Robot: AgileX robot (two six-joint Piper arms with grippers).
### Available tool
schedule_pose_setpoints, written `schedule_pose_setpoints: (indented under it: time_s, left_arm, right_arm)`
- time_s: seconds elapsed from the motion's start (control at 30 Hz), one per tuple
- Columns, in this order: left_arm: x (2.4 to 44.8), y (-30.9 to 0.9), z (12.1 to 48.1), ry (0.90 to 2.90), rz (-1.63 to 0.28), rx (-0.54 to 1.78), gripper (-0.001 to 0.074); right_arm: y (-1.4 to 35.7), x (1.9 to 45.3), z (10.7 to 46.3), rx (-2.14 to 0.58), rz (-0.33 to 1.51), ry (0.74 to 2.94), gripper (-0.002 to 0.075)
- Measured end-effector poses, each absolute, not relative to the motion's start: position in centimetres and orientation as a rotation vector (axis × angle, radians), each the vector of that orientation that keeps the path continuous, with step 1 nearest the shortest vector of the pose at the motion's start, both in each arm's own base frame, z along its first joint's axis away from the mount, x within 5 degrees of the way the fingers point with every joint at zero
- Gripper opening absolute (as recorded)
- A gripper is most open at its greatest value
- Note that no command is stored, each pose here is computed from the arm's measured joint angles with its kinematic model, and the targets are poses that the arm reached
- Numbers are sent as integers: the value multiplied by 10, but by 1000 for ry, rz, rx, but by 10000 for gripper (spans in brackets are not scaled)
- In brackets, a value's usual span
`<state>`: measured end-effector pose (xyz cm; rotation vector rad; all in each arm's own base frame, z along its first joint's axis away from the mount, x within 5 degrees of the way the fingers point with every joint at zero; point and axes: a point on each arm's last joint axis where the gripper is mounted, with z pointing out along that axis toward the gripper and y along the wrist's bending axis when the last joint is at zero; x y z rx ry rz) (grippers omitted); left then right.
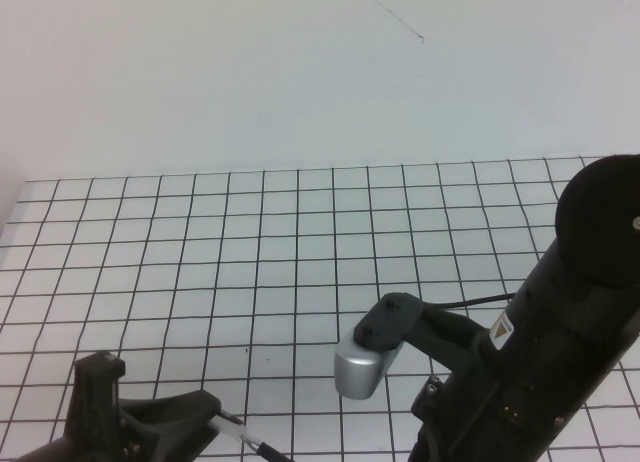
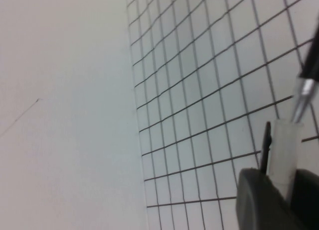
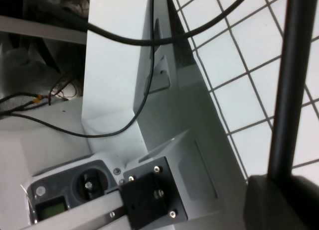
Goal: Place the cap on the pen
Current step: Put the cap on the pen
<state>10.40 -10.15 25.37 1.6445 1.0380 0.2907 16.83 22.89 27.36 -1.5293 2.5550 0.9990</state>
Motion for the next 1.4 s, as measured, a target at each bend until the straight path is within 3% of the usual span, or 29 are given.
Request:
schedule_pose_setpoints:
  time_s: [1.4]
  left_arm:
    - [98,-102,248,983,278,1756,0]
  right_arm:
    - [237,177,267,-1495,1016,2490,-3]
